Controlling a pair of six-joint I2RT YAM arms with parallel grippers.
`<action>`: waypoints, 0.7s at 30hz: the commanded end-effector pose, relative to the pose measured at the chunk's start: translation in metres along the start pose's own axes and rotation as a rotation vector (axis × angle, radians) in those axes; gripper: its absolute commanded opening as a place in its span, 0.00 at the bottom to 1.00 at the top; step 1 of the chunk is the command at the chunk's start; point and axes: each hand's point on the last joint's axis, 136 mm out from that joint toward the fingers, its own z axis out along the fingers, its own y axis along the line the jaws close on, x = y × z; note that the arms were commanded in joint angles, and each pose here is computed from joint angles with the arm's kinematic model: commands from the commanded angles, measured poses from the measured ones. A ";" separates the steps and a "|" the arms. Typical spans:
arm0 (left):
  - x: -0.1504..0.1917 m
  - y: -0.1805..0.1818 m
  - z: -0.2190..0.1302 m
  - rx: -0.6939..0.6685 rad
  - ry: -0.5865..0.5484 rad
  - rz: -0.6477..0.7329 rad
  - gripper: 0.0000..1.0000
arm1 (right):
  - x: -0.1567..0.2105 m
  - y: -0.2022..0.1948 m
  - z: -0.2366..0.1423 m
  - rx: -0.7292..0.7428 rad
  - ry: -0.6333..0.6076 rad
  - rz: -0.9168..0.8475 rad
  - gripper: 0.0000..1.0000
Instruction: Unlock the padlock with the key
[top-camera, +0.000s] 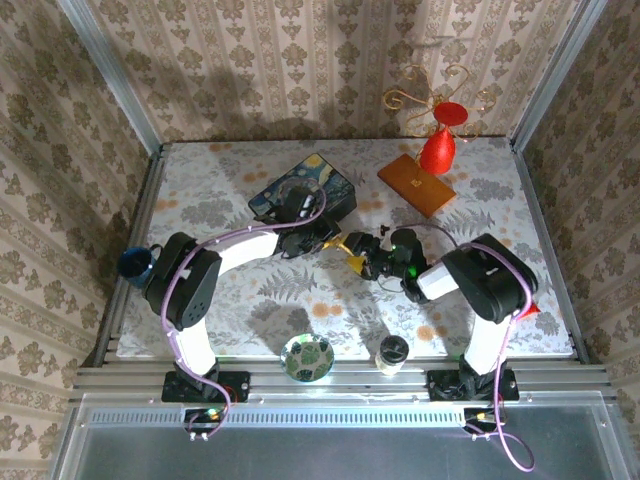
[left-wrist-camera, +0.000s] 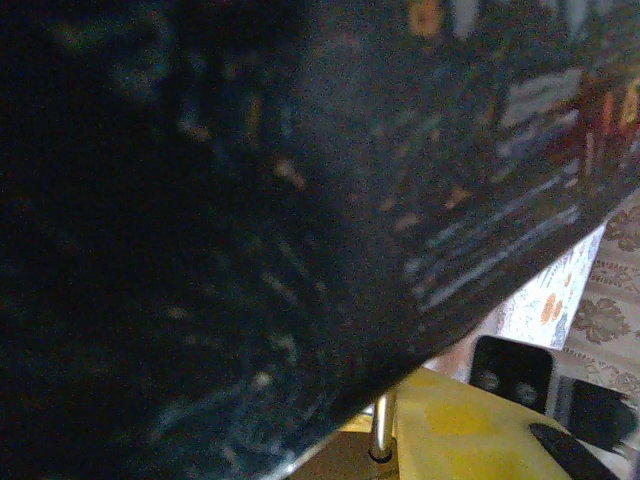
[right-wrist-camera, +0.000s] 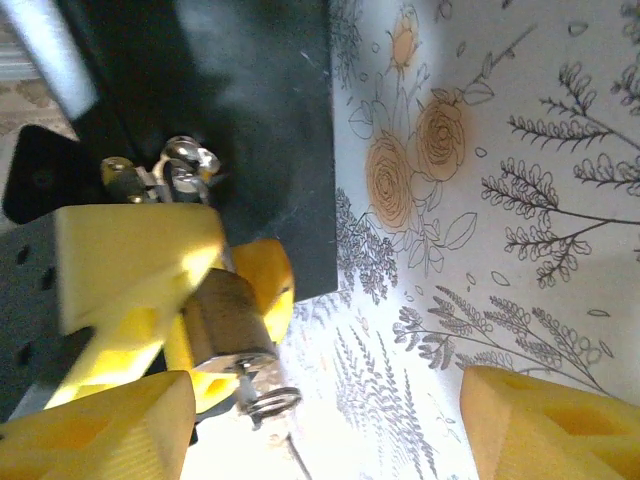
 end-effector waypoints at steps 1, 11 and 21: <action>0.002 -0.032 -0.013 0.094 0.008 0.031 0.00 | -0.009 -0.002 -0.013 0.132 -0.039 -0.140 0.72; 0.002 -0.032 -0.011 0.094 0.018 0.025 0.00 | -0.015 0.031 -0.071 0.473 -0.125 -0.672 0.65; 0.003 -0.033 -0.012 0.094 0.023 0.027 0.00 | 0.007 0.055 -0.069 0.713 -0.090 -1.210 0.55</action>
